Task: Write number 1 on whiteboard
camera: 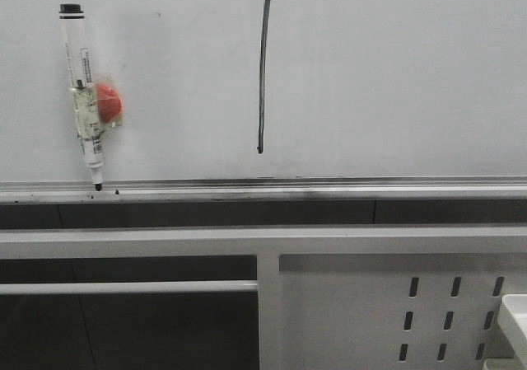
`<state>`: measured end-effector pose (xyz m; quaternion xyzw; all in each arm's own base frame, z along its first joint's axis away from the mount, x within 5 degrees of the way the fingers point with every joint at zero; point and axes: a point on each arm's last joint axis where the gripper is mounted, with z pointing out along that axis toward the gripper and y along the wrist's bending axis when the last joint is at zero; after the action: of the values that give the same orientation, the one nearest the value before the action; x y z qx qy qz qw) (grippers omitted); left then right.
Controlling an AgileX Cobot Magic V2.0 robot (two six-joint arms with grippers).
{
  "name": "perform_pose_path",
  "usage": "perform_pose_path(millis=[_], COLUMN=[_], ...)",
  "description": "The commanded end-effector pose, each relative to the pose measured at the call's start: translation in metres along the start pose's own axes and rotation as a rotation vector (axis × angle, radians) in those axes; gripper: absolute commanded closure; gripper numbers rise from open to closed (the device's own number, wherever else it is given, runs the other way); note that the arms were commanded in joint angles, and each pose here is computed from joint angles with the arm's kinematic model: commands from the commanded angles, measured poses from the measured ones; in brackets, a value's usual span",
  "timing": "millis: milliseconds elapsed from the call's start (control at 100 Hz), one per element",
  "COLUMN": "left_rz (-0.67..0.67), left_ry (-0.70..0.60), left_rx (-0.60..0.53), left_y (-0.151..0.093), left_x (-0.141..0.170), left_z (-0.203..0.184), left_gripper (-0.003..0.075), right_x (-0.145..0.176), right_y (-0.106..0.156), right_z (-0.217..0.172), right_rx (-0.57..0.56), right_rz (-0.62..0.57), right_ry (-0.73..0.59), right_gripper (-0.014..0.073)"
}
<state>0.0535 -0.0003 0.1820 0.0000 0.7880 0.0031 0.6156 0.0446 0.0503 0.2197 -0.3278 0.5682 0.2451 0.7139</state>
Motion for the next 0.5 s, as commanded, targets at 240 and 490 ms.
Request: perform_pose_path(millis=[240,490], left_rz=[-0.010,-0.010], left_ry=[-0.041,-0.041], left_rx=[0.005,0.005], left_y=[0.000,0.000], left_x=[0.005,0.005], left_z=[0.002,0.002], left_gripper=[0.0740,0.0740], right_x=[-0.001,0.005], right_y=[-0.001,-0.014], right_z=[0.000,-0.003], right_rx=[0.023,0.213], right_rz=[-0.002,0.023], right_ry=[-0.052,0.025], right_gripper=[0.0664,0.0664])
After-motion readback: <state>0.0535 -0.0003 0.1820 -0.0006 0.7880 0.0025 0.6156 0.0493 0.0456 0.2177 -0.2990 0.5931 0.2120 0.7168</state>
